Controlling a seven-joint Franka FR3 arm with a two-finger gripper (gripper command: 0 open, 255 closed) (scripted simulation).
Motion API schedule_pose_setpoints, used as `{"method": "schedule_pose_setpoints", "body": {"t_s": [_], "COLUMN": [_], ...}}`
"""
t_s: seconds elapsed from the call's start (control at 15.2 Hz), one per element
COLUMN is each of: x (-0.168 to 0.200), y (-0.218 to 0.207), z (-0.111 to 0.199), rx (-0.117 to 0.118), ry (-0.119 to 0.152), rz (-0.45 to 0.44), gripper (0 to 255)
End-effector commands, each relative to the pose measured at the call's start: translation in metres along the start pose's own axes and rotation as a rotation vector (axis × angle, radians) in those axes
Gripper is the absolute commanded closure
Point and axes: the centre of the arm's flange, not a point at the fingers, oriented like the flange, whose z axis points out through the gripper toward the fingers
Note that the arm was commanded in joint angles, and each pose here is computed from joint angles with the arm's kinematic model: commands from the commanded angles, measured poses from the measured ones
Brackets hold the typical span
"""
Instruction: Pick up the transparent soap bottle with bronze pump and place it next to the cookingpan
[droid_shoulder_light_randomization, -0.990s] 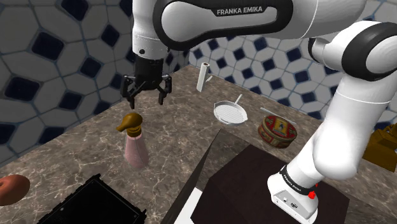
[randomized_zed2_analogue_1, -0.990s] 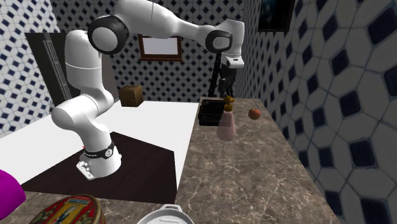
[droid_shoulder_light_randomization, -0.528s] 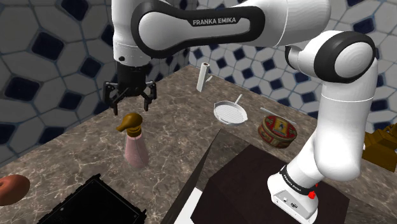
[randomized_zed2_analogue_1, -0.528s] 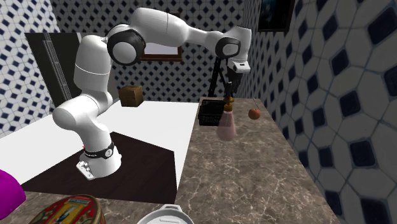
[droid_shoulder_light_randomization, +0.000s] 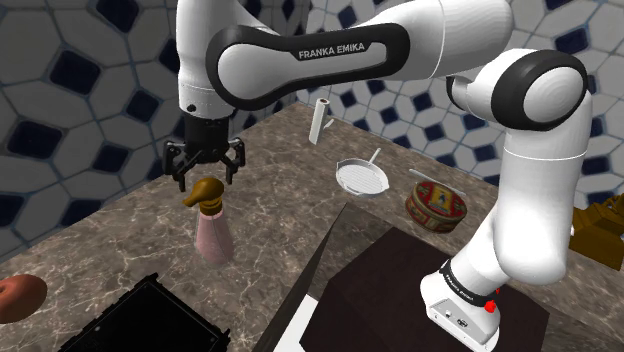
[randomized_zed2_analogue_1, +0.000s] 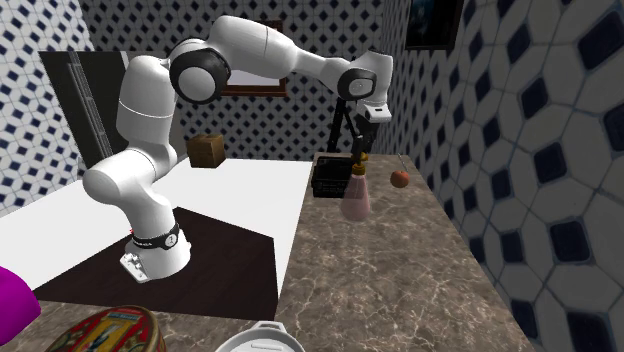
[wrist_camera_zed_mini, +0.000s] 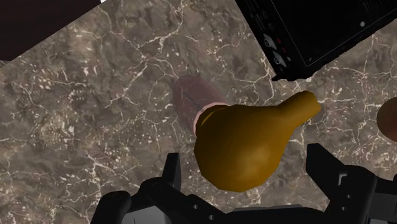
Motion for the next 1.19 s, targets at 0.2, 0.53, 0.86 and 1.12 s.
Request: {"method": "schedule_pose_setpoints", "body": {"t_s": [0.2,0.53,0.86,1.12], "x": [0.0,0.0,-0.001,-0.003], "y": [0.0,0.0,-0.001,-0.003], "z": [0.0,0.0,-0.005,-0.026], "rx": [0.0,0.0,0.0,0.0], "ry": [0.0,0.0,0.0,0.0], "rz": [0.0,0.0,0.0,0.0], "gripper": [255,255,255,255]}}
